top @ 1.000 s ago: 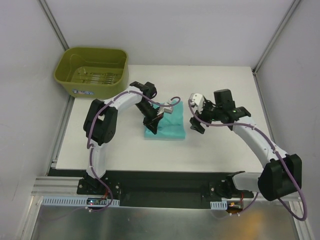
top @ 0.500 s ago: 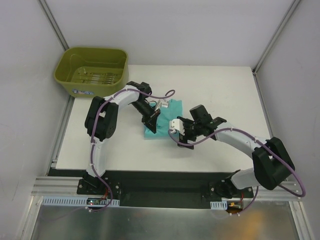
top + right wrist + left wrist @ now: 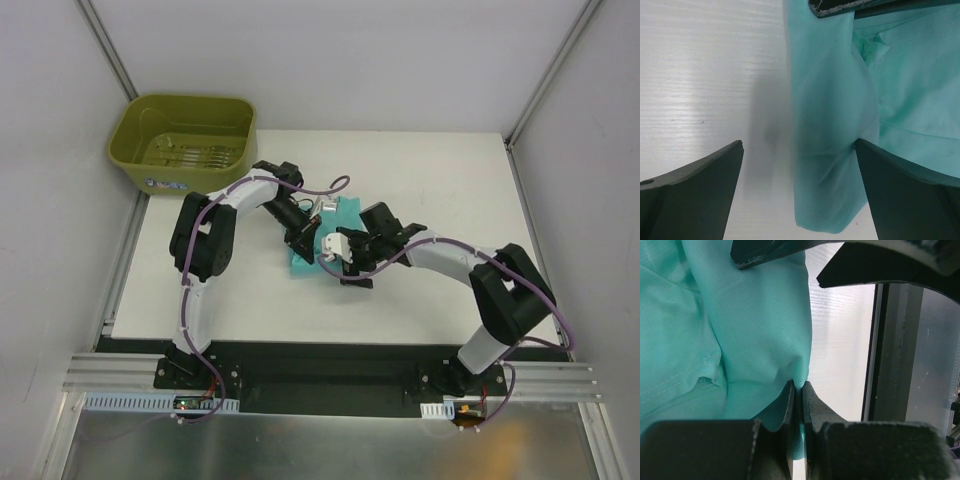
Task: Roll the t-shirts
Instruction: Roll the T-shirt to the center of the board.
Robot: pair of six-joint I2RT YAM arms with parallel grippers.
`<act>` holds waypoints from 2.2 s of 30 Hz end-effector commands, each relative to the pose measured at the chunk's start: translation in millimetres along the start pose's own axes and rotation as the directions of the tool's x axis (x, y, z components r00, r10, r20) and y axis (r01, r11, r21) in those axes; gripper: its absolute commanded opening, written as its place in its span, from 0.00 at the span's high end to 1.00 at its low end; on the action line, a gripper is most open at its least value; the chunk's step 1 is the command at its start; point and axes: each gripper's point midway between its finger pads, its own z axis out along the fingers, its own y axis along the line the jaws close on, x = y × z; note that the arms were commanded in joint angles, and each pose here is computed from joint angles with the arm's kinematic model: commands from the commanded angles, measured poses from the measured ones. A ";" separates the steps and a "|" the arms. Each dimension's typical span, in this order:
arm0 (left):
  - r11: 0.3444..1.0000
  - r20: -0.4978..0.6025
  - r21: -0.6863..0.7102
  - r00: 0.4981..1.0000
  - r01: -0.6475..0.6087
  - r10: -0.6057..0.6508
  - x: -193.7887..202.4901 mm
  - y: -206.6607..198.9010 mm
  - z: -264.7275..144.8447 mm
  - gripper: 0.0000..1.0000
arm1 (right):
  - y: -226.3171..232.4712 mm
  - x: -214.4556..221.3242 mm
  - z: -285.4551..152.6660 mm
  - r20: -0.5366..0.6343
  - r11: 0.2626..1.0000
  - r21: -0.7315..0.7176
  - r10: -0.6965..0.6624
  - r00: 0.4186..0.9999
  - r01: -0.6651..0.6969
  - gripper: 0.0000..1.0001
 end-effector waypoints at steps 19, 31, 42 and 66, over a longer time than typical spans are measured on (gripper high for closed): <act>0.997 0.059 -0.074 0.997 -0.036 0.041 21.2 -9.8 -13.6 0.53 | -19.9 -20.1 3.9 -0.075 0.946 -0.183 0.259 0.963 -0.269 0.80; 0.980 0.081 -0.157 0.990 0.126 -0.114 32.5 -2.4 -14.8 0.54 | -17.3 -21.6 1.1 -0.096 0.910 -0.202 0.349 0.932 -0.362 0.81; 0.904 0.333 -0.401 0.943 0.151 -0.010 -31.8 19.6 -107.5 0.52 | -8.1 -26.6 -13.9 -0.148 0.757 -0.362 0.530 0.835 -0.545 0.82; 0.305 -0.263 -0.568 0.520 -0.765 0.813 3.6 -1.2 -21.3 0.46 | -32.0 -3.5 8.1 -0.317 0.233 -0.471 0.855 0.410 -0.851 0.83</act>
